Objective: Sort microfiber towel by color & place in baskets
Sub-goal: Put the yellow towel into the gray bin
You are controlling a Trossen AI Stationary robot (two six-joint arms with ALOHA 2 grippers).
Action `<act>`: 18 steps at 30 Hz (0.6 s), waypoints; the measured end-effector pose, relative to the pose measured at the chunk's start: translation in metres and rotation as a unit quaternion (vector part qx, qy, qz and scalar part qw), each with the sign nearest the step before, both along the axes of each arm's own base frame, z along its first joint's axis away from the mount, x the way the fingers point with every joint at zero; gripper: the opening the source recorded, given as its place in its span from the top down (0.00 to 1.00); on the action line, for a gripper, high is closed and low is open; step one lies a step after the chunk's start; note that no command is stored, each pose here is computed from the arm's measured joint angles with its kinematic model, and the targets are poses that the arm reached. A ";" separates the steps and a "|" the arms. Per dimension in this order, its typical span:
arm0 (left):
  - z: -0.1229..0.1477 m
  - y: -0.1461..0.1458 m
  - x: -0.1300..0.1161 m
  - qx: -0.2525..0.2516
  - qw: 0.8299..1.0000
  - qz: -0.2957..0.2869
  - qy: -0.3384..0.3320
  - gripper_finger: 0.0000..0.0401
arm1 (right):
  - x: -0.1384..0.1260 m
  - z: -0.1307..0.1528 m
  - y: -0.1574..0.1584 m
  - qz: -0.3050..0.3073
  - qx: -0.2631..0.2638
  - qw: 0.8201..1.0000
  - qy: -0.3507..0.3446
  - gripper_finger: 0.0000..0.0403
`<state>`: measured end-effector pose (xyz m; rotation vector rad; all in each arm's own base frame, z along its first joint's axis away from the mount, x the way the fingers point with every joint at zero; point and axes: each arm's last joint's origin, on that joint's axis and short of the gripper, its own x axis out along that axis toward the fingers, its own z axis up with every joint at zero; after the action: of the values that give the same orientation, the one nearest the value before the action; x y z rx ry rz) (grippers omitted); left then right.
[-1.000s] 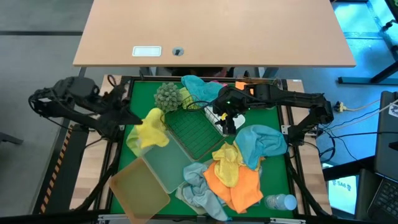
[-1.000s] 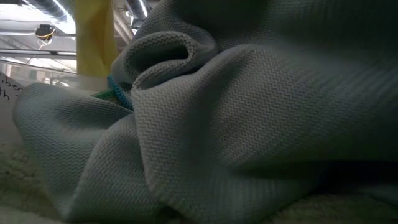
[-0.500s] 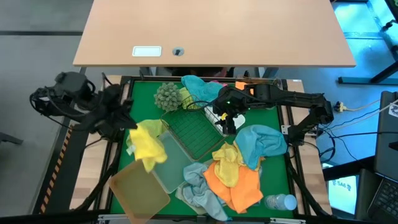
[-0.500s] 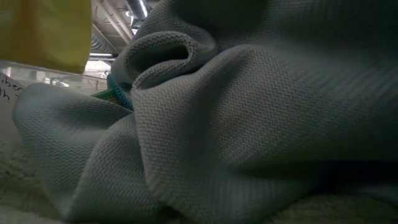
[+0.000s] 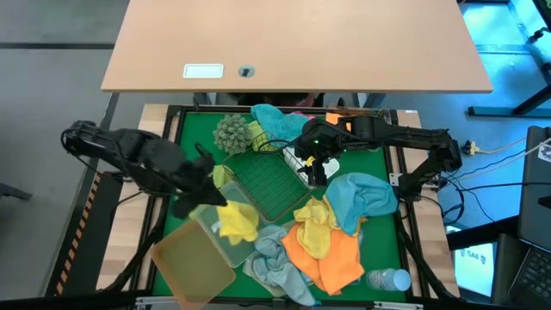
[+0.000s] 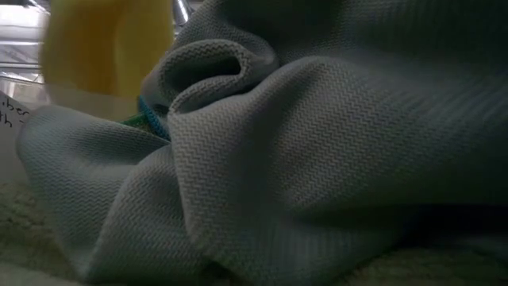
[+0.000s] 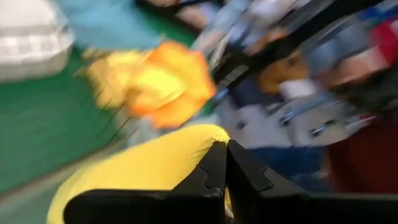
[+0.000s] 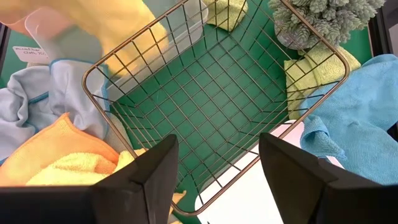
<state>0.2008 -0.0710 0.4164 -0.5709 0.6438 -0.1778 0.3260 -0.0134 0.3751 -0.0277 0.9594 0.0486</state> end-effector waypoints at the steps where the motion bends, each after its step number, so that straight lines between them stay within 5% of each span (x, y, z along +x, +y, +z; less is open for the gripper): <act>1: -0.006 -0.001 0.001 0.009 1.000 0.004 0.026 1.00 | 0.000 0.000 0.000 0.000 0.000 1.000 0.000 0.45; 8: -0.046 -0.006 0.009 0.093 0.974 0.046 0.203 1.00 | 0.000 0.000 0.000 0.000 0.000 1.000 0.000 0.45; 18: -0.092 -0.025 0.050 0.175 0.941 0.023 0.287 1.00 | 0.000 0.000 0.000 0.000 0.000 1.000 0.001 0.45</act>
<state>0.2513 -0.0959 0.3249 -0.2859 1.1996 0.1580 0.3259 -0.0132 0.3750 -0.0273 0.9605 0.0494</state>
